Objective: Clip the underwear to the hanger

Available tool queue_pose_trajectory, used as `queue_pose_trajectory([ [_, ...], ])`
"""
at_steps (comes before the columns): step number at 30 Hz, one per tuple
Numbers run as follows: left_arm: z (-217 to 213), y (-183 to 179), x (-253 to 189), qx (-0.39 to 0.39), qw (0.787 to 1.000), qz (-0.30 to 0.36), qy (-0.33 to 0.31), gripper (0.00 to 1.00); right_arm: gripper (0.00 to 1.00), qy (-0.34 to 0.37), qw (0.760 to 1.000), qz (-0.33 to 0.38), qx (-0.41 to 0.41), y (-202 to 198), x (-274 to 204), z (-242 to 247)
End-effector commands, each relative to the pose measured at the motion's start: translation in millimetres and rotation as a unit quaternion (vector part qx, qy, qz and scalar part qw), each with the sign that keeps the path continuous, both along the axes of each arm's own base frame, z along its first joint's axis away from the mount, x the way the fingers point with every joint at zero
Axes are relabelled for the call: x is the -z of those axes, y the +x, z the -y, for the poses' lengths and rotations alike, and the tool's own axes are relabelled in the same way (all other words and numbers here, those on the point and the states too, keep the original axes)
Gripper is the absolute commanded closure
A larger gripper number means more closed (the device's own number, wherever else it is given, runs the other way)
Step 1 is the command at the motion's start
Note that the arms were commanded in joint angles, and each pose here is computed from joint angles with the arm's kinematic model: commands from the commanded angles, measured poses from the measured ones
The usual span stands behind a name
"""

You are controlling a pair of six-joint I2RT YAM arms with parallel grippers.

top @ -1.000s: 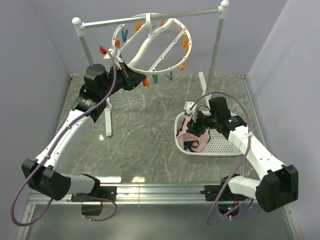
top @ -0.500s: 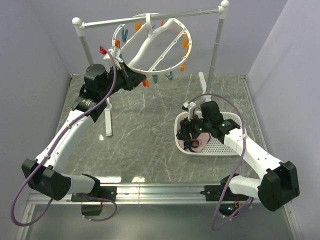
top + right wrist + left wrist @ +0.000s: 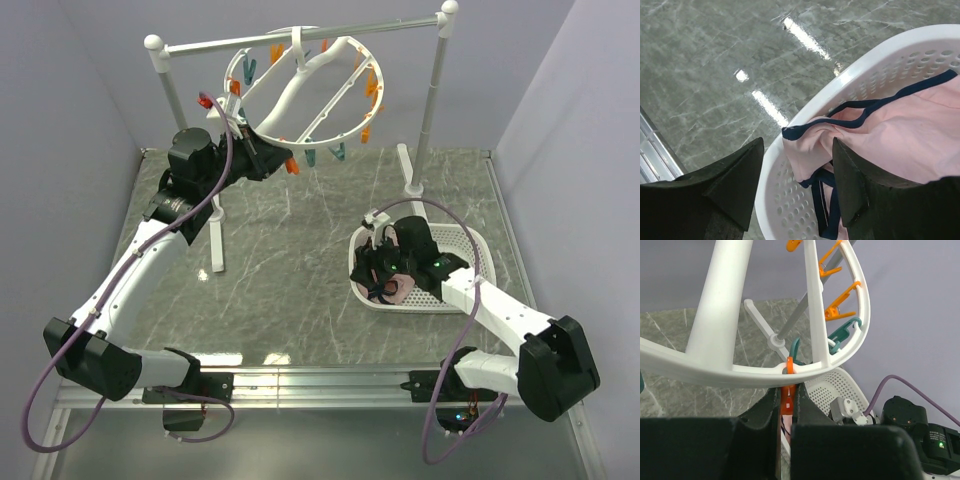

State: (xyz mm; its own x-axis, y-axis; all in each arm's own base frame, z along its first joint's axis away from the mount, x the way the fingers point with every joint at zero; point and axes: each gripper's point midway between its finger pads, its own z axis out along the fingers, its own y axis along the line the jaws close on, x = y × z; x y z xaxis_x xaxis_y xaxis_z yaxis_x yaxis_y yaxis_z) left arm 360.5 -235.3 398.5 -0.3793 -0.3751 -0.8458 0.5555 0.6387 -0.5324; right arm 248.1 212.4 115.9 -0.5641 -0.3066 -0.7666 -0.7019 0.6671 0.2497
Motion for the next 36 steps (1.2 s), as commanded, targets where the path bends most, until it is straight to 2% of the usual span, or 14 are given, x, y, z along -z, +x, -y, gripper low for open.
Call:
queue_pose_trajectory([
  [1,2.5,-2.0,-11.8,0.01,1.0,0.014,-0.017,1.0,0.36,0.034,0.998,0.048,-0.004,10.3,-19.6,-8.4],
  [4,2.1,-2.7,-12.3,0.01,1.0,0.015,-0.016,1.0,0.37,0.043,0.998,0.046,-0.019,4.0,-17.1,-11.6],
  [7,1.5,-1.6,-9.6,0.009,1.0,0.011,-0.016,1.0,0.44,0.05,0.998,0.036,-0.027,3.1,-14.5,-16.1],
  [13,0.6,-1.9,-10.1,0.01,1.0,0.013,-0.015,1.0,0.76,0.04,0.998,0.048,-0.028,14.3,-22.1,-15.5],
  [15,0.7,-1.8,-9.8,0.01,1.0,0.013,-0.016,1.0,0.82,0.038,0.997,0.061,-0.03,18.9,-31.7,-13.8],
  [16,0.5,-2.2,-10.3,0.01,1.0,0.014,-0.015,1.0,0.9,0.036,0.997,0.059,-0.03,18.0,-34.6,-11.0],
  [18,0.6,-1.5,-8.0,0.009,1.0,0.011,-0.015,1.0,1.0,0.038,0.996,0.073,-0.035,20.2,-50.2,-9.3],
  [24,1.4,-2.1,-9.2,0.013,1.0,0.011,-0.016,1.0,1.0,0.033,0.993,0.103,-0.055,6.4,-92.4,1.5],
  [27,1.7,-2.0,-10.3,0.013,1.0,0.013,-0.016,1.0,1.0,0.006,0.995,0.081,-0.058,-3.2,-94.0,22.2],
  [29,1.6,-2.4,-10.3,0.013,1.0,0.012,-0.016,1.0,1.0,-0.013,0.992,0.106,-0.063,1.7,-107.7,37.6],
  [31,1.4,-2.8,-9.8,0.013,1.0,0.011,-0.016,1.0,1.0,-0.042,0.993,0.092,-0.056,-1.6,-106.7,54.8],
  [33,1.3,-3.0,-10.2,0.013,1.0,0.011,-0.016,1.0,1.0,-0.09,0.99,0.108,-0.032,11.2,-111.9,82.2],
  [34,2.0,-2.9,-9.3,0.015,1.0,0.01,-0.017,1.0,1.0,-0.114,0.989,0.085,-0.028,8.3,-101.0,94.1],
  [36,2.3,-3.1,-10.4,0.016,1.0,0.01,-0.019,1.0,1.0,-0.163,0.983,0.083,-0.021,13.2,-88.6,121.5],
])
